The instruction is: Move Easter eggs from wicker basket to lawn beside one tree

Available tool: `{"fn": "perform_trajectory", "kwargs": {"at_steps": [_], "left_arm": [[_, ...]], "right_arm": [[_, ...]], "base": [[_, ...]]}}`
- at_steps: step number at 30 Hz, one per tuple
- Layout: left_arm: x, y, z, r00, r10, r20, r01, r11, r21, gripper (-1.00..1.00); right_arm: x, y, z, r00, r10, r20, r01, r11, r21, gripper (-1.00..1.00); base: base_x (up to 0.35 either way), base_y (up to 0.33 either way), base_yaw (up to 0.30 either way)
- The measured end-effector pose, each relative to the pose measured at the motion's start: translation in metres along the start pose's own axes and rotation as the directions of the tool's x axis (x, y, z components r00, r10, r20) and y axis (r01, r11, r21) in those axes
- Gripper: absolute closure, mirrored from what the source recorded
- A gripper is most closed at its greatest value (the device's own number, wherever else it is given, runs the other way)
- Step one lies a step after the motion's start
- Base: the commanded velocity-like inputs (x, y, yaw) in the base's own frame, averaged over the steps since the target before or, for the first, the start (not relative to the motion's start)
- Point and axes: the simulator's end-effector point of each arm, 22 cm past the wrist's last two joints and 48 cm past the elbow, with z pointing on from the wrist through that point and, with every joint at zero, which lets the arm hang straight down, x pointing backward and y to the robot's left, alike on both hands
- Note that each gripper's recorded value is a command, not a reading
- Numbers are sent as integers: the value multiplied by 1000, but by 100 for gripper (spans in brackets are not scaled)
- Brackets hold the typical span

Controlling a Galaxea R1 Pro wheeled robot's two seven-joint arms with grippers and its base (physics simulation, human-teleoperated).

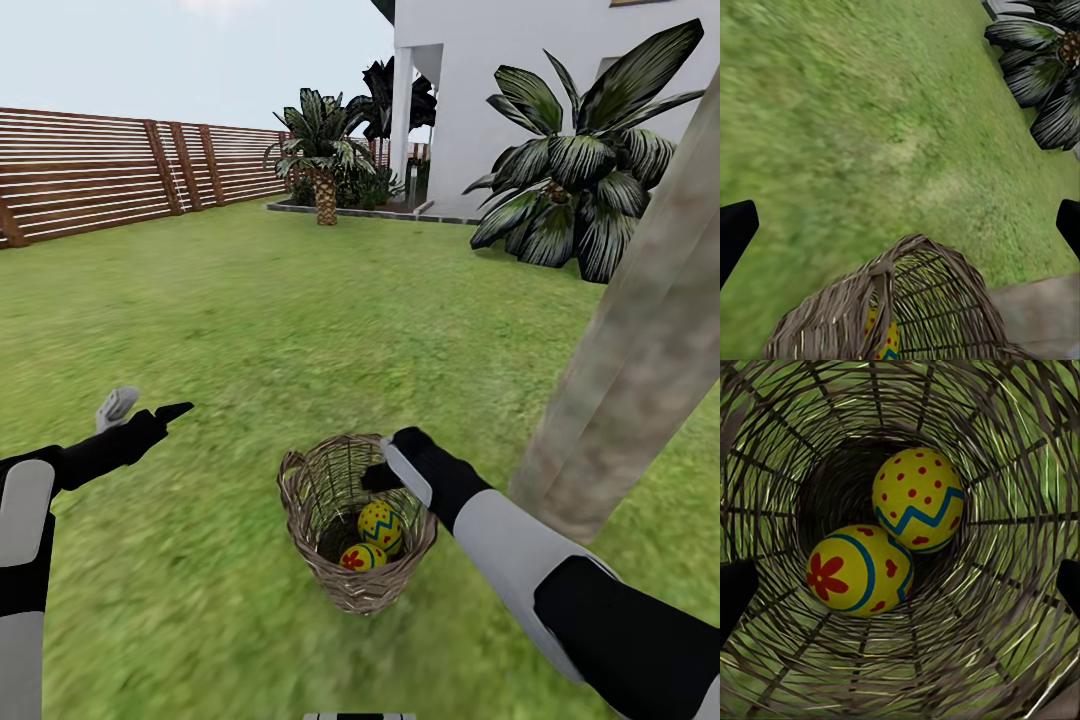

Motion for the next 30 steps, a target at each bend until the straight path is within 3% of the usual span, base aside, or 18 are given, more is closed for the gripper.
{"fn": "perform_trajectory", "kwargs": {"at_steps": [2, 7, 12, 24, 30], "left_arm": [[0, 0, 0, 1000, 0, 0, 0, 1000, 1, -100], [0, 0, 0, 1000, 0, 0, 0, 1000, 0, -100], [0, 0, 0, 1000, 1, 0, -1, 1000, -2, -100], [1, 3, 1, 1000, 1, -3, -1, 1000, -7, -100], [2, 3, 2, 1000, 1, -4, -1, 1000, -8, -100]], "right_arm": [[-4, 5, 2, 1000, -8, 29, 9, 1000, -12, -100], [-17, 10, 5, 994, 31, 104, -27, 999, -39, -100], [-22, 11, 4, 991, 34, 128, -29, 999, -41, -100], [-22, 12, 6, 991, 36, 129, -31, 999, -43, -100], [-22, 12, 7, 991, 35, 128, -30, 999, -43, -100]], "base": [[0, 0, 0], [0, 0, 0], [0, 0, 4], [0, 0, 207], [0, 0, 44]]}}
